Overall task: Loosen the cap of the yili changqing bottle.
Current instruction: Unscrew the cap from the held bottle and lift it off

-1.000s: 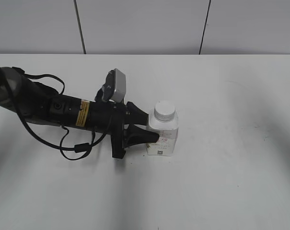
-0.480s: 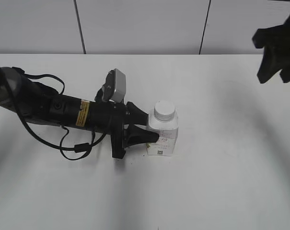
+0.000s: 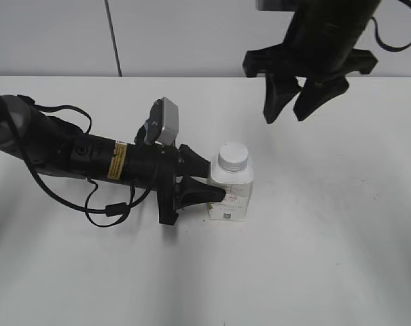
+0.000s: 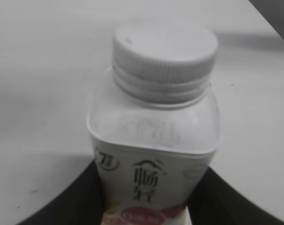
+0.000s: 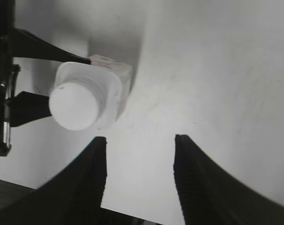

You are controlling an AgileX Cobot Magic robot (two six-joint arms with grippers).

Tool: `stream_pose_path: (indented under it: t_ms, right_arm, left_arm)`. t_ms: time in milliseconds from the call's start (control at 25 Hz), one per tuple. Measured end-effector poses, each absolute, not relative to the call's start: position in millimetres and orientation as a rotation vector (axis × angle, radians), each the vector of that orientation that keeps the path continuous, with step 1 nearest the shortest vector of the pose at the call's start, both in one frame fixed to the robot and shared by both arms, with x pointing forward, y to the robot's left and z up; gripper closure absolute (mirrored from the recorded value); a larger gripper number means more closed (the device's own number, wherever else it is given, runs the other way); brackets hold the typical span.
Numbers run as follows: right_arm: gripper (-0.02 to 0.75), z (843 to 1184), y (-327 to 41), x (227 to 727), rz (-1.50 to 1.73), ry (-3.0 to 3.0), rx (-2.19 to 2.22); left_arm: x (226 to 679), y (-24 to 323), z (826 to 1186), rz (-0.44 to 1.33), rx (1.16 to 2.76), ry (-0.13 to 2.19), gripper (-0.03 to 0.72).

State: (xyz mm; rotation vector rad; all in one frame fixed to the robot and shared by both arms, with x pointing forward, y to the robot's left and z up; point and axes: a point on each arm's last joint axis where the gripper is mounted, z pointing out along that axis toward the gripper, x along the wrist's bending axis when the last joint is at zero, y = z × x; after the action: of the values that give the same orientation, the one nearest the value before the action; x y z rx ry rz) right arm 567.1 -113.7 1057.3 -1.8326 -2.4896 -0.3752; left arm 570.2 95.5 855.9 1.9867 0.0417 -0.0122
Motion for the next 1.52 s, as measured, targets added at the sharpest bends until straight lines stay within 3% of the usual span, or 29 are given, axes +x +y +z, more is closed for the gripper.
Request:
stream_pose_path:
  t_ms: [160, 320, 480, 1520]
  right_arm:
    - [0.355, 1048.6, -89.4, 567.8, -0.395, -2.406, -1.793]
    - [0.27, 1029.7, -79.3, 571.1, -0.355, -2.33, -1.772]
    - [0.236, 1016.4, -76.1, 576.1, -0.313, -2.316, -1.778]
    - [0.237, 994.3, -48.7, 584.9, -0.229, -2.468, -1.735]
  left_arm:
    - [570.2, 95.5, 855.9, -0.012, 1.987, 0.042, 0.364]
    - [570.2, 95.5, 855.9, -0.012, 1.987, 0.042, 0.365]
    - [570.2, 95.5, 855.9, -0.012, 1.987, 0.042, 0.365]
    - [570.2, 95.0, 856.0, -0.012, 1.986, 0.041, 0.365]
